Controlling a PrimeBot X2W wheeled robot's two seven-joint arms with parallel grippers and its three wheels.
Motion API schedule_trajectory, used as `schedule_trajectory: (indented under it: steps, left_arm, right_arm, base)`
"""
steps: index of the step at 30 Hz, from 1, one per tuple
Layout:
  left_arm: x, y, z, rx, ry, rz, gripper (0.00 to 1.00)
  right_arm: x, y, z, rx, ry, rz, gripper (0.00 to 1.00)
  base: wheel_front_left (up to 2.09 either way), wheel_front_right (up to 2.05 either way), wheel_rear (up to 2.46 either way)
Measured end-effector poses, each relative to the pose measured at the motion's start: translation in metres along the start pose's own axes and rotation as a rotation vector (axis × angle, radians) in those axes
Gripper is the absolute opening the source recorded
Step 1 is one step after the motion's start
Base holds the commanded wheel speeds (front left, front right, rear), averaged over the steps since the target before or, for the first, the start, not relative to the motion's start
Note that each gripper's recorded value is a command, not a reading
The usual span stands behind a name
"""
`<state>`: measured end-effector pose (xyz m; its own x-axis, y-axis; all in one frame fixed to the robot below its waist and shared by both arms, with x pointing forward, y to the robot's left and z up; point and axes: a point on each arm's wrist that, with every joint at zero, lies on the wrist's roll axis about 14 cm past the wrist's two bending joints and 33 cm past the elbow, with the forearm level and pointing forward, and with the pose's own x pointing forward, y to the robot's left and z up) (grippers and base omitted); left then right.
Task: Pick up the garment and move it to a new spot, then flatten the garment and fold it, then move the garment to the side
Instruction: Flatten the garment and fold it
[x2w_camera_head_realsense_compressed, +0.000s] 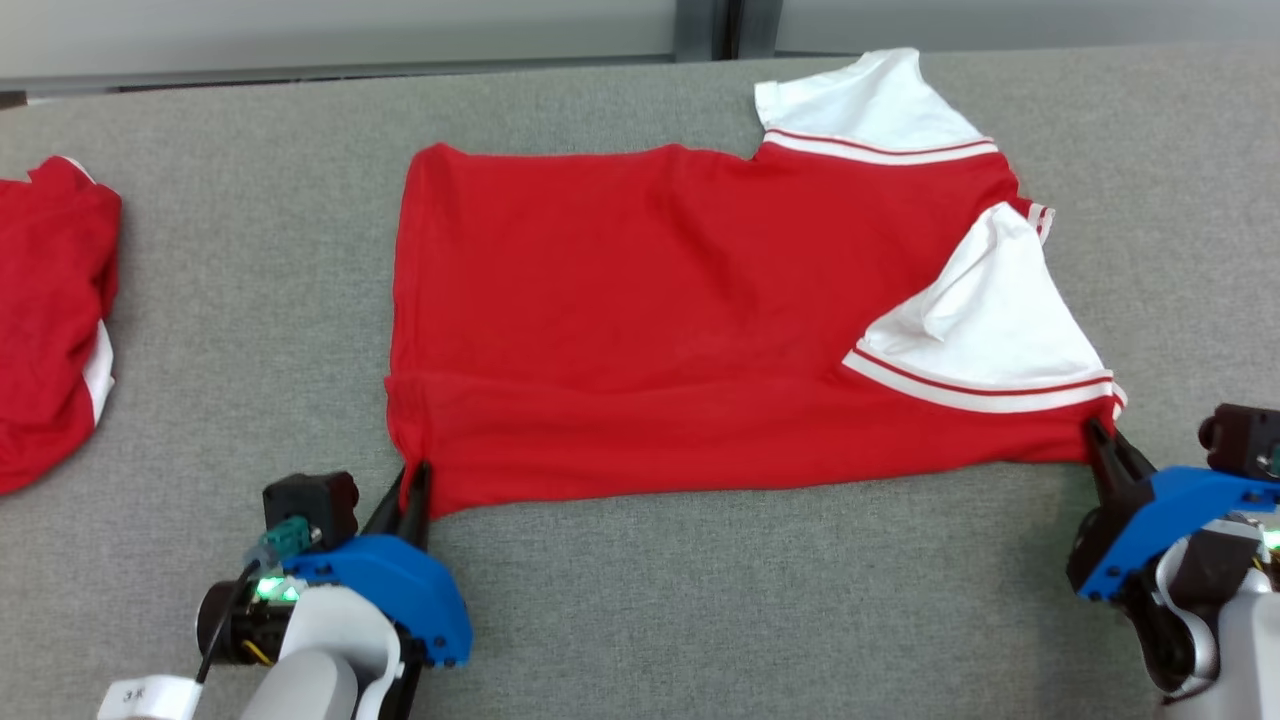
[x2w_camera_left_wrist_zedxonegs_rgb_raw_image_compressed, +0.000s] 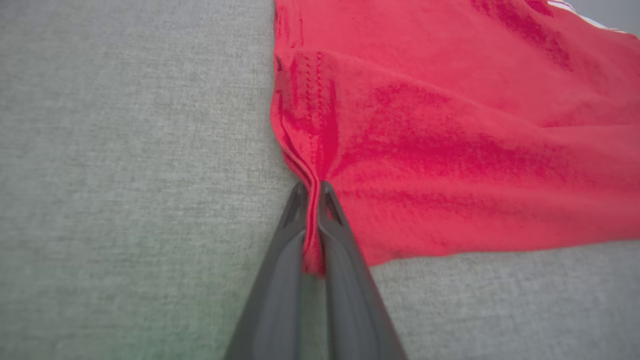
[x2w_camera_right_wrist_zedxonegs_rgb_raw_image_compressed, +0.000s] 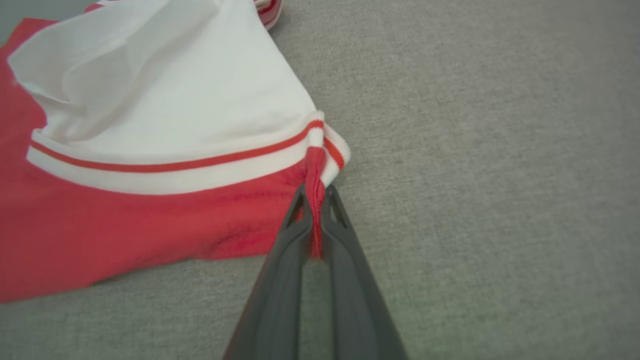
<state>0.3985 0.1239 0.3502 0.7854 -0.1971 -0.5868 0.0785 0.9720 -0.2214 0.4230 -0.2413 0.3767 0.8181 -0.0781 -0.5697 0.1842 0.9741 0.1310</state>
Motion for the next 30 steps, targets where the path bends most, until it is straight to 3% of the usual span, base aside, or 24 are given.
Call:
schedule_trajectory:
  steps: [8, 14, 15, 16, 17, 18, 23, 30]
  left_arm:
    - [-0.038, -0.004, -0.014, 0.035, 0.038, -0.021, 0.0]
    - [-0.067, -0.009, -0.031, 0.027, 0.107, -0.032, 0.0]
    - [-0.07, -0.01, -0.035, 0.017, 0.123, -0.03, 0.0]
    - [-0.073, -0.01, -0.039, 0.013, 0.14, -0.028, 0.01]
    - [-0.075, -0.009, -0.044, 0.01, 0.16, -0.027, 0.46]
    - [-0.077, -0.009, -0.046, 0.014, 0.171, -0.029, 1.0]
    - [-0.072, -0.012, -0.04, 0.028, 0.165, -0.067, 1.0]
    - [-0.032, -0.015, 0.034, 0.176, 0.146, -0.211, 1.0]
  right_arm:
    - [-0.053, -0.017, 0.011, 0.0, -0.032, -0.025, 0.0]
    - [-0.088, -0.034, -0.011, 0.054, 0.025, -0.045, 0.0]
    - [-0.091, -0.036, -0.016, 0.064, 0.038, -0.045, 0.08]
    - [-0.093, -0.037, -0.022, 0.07, 0.052, -0.046, 0.45]
    - [-0.095, -0.037, -0.028, 0.074, 0.074, -0.047, 1.0]
    - [-0.096, -0.037, -0.032, 0.08, 0.084, -0.045, 1.0]
    - [-0.089, -0.026, -0.026, 0.044, 0.09, -0.02, 1.0]
    - [-0.054, 0.028, 0.062, -0.142, -0.008, 0.107, 1.0]
  base:
    - [0.0, 0.0, 0.0]
    - [0.0, 0.0, 0.0]
    - [0.0, 0.0, 0.0]
    - [0.0, 0.0, 0.0]
    - [0.0, 0.0, 0.0]
    - [0.0, 0.0, 0.0]
    - [0.0, 0.0, 0.0]
    - [0.0, 0.0, 0.0]
